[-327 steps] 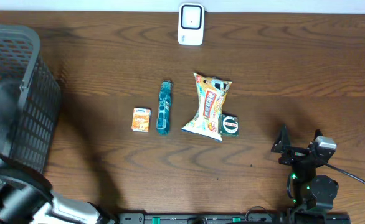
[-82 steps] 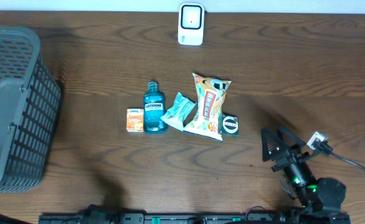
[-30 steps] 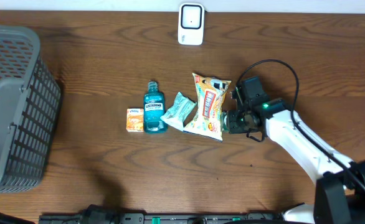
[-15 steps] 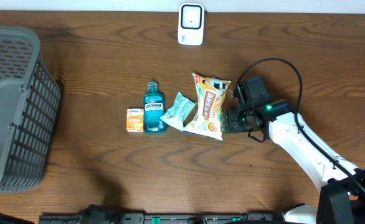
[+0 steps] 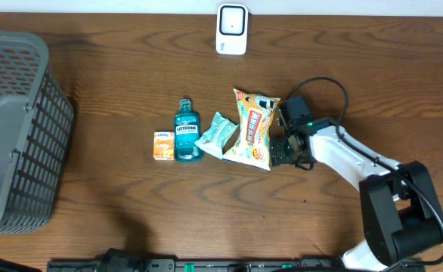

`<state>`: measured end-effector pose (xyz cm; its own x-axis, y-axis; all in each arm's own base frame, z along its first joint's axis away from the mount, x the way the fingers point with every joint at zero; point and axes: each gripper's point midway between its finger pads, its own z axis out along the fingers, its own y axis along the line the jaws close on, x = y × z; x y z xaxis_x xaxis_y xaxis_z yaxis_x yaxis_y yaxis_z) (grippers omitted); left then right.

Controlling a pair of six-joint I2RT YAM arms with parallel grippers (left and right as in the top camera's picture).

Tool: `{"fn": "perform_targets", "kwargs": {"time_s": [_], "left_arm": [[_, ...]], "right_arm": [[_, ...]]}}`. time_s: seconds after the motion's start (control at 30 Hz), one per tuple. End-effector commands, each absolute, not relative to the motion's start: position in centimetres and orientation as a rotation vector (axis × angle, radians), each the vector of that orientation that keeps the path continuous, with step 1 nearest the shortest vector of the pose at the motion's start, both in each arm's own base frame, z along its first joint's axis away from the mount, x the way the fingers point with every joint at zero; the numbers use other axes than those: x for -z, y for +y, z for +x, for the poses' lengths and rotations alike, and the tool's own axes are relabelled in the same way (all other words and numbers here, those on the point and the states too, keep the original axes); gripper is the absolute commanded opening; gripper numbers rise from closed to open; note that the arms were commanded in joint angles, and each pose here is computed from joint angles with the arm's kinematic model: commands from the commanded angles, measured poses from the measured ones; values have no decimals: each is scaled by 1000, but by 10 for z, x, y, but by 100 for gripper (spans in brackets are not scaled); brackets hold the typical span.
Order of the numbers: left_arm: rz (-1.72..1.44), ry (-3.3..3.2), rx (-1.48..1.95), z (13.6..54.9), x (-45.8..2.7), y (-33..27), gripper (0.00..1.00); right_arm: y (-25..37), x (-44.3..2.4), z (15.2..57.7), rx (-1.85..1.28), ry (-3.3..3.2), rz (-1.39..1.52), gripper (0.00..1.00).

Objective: Scan the item barcode
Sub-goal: 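Lower the right gripper over the tin and close on it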

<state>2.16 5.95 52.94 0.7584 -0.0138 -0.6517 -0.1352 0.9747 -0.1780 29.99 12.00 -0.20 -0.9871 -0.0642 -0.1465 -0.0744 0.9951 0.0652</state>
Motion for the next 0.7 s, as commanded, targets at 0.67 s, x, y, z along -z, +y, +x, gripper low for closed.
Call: {"fn": "perform_targets", "kwargs": {"time_s": [0.67], "left_arm": [[-226, 698, -88, 17, -530, 62, 98]], "right_arm": [[124, 4, 302, -120, 3027, -78, 63]]}}
